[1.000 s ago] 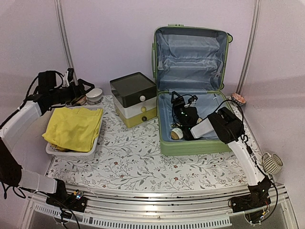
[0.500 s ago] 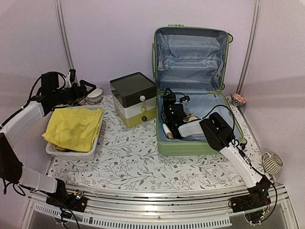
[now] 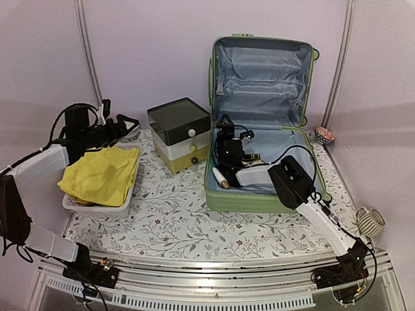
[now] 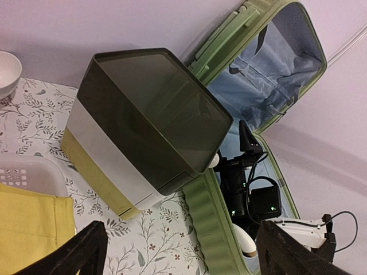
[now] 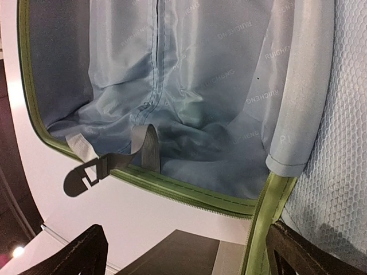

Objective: Open, take out, and arrange the luggage
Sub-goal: Move the storage box to the center of the board.

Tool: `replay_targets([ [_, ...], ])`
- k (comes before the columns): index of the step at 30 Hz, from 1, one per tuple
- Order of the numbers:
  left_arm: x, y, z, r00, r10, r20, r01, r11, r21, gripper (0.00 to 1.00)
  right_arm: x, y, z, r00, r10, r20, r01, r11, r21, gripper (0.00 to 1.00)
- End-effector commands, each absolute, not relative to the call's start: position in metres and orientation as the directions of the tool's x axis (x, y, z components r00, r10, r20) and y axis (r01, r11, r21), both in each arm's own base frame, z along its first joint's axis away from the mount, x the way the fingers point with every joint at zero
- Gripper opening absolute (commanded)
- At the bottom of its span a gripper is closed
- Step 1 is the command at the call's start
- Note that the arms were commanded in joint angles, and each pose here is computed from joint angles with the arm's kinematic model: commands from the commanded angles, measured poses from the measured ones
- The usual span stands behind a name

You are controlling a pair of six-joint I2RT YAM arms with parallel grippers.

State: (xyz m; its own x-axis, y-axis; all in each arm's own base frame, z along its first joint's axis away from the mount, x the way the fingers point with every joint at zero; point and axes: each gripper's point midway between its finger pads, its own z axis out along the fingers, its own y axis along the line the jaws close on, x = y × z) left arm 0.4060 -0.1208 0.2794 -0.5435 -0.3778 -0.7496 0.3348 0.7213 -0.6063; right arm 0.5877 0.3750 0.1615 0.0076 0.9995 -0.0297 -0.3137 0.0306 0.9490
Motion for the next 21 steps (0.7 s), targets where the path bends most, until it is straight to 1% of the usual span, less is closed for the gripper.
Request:
replay_targets([
  [1,0.416,-0.133,0.284,-0.469,-0.421,-0.776,0.372,0.703,-0.606,0.94,0.56,0.396,0.052,-0.089,0.952,-0.293,-0.112,0.283,0.953,0.99],
  [2,0.418,-0.136,0.282,-0.464,-0.427,-0.776,0.369,0.703,-0.608,0.98,0.558,0.391,0.052,-0.095,0.952,-0.292,-0.118,0.281,0.953,0.99],
  [3,0.421,-0.138,0.278,-0.46,-0.432,-0.776,0.362,0.707,-0.608,0.98,0.557,0.387,0.052,-0.103,0.95,-0.296,-0.126,0.283,0.951,0.99],
  [4,0.424,-0.142,0.275,-0.46,-0.438,-0.773,0.356,0.706,-0.612,0.98,0.553,0.383,0.05,-0.122,0.945,-0.304,-0.134,0.288,0.948,0.99],
  [7,0.432,-0.15,0.266,-0.453,-0.46,-0.763,0.33,0.709,-0.623,0.98,0.542,0.359,0.066,-0.117,0.933,-0.339,-0.176,0.317,0.932,0.99],
  [11,0.442,-0.158,0.249,-0.451,-0.484,-0.75,0.276,0.724,-0.633,0.98,0.533,0.318,0.09,-0.127,0.884,-0.45,-0.22,0.418,0.882,0.99],
  [12,0.443,-0.162,0.246,-0.456,-0.488,-0.744,0.266,0.723,-0.638,0.98,0.53,0.309,0.096,-0.136,0.872,-0.471,-0.241,0.432,0.869,0.99],
  [14,0.445,-0.164,0.241,-0.445,-0.499,-0.743,0.235,0.736,-0.635,0.98,0.525,0.295,0.117,-0.14,0.825,-0.548,-0.311,0.489,0.815,0.99],
  [16,0.444,-0.171,0.24,-0.436,-0.498,-0.75,0.226,0.746,-0.627,0.98,0.52,0.285,0.133,-0.143,0.765,-0.629,-0.363,0.55,0.752,0.99],
  [17,0.443,-0.174,0.241,-0.432,-0.496,-0.753,0.227,0.748,-0.623,0.98,0.518,0.283,0.141,-0.144,0.745,-0.652,-0.385,0.564,0.73,0.99],
  [19,0.442,-0.177,0.242,-0.427,-0.495,-0.757,0.217,0.756,-0.618,0.98,0.514,0.281,0.175,-0.115,0.717,-0.687,-0.455,0.577,0.679,0.99],
  [21,0.441,-0.179,0.243,-0.415,-0.502,-0.758,0.201,0.762,-0.615,0.98,0.509,0.289,0.2,-0.098,0.674,-0.732,-0.53,0.588,0.611,0.99],
])
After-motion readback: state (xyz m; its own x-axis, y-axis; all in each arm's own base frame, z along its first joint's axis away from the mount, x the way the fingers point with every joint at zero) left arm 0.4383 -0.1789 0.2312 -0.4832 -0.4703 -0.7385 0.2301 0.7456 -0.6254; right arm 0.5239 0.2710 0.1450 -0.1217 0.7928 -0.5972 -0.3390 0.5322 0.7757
